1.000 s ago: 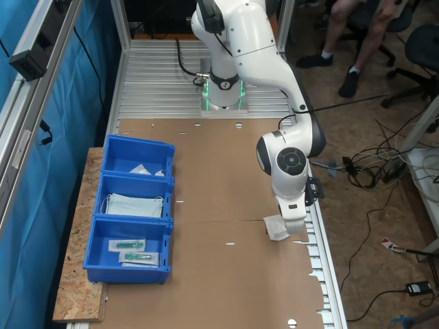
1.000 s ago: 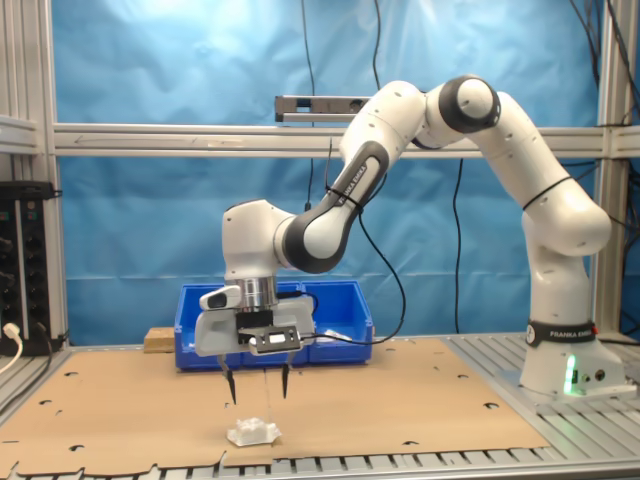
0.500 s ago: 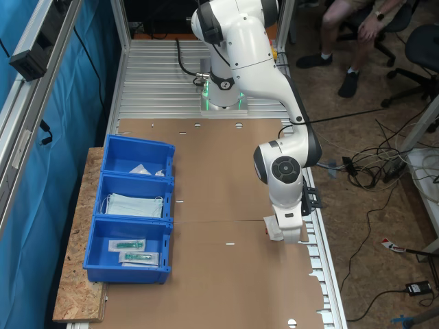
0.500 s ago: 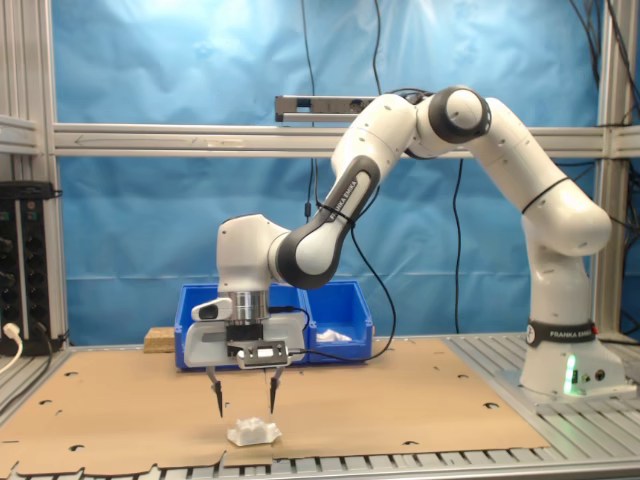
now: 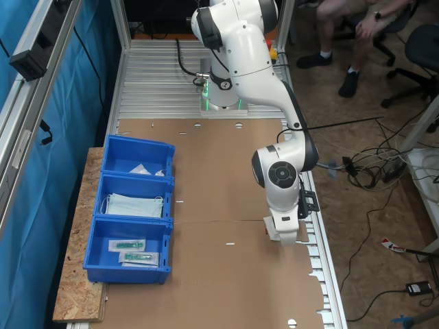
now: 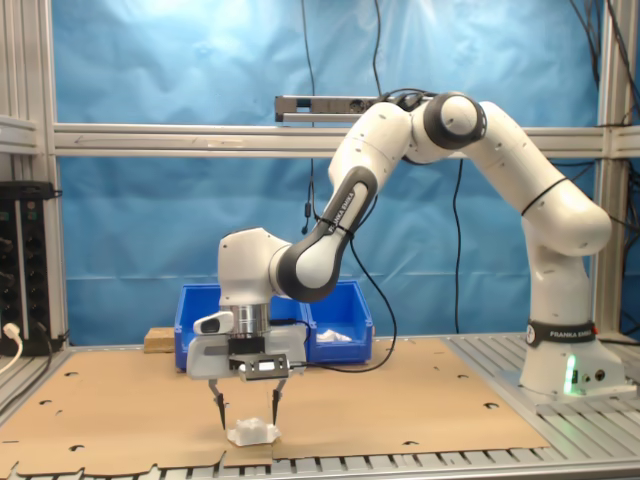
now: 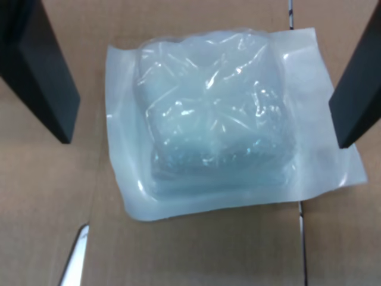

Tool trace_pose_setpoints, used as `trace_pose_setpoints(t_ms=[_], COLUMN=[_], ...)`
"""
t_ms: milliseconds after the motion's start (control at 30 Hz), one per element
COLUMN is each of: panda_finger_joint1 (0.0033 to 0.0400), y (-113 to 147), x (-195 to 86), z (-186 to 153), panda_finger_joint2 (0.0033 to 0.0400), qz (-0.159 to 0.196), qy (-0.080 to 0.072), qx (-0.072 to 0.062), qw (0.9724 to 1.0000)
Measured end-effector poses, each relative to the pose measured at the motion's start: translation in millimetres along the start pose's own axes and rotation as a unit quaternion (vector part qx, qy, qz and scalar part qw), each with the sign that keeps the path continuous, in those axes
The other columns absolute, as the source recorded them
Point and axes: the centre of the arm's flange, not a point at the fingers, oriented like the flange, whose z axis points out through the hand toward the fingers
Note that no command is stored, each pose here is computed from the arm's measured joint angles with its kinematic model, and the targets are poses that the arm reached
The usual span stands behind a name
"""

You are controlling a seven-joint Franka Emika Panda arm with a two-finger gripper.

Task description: Pick and place sorting task of medical equipment.

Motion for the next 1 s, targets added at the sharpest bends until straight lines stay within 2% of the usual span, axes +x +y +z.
trace_pose_setpoints(t_ms=[1000], panda_finger_joint1=[0.0400], y=[8], x=[-14], z=[9], panda_finger_joint2=[0.0400], qz=[0.008], qy=[-0.010], qx=[-0.004], qw=[0.9999])
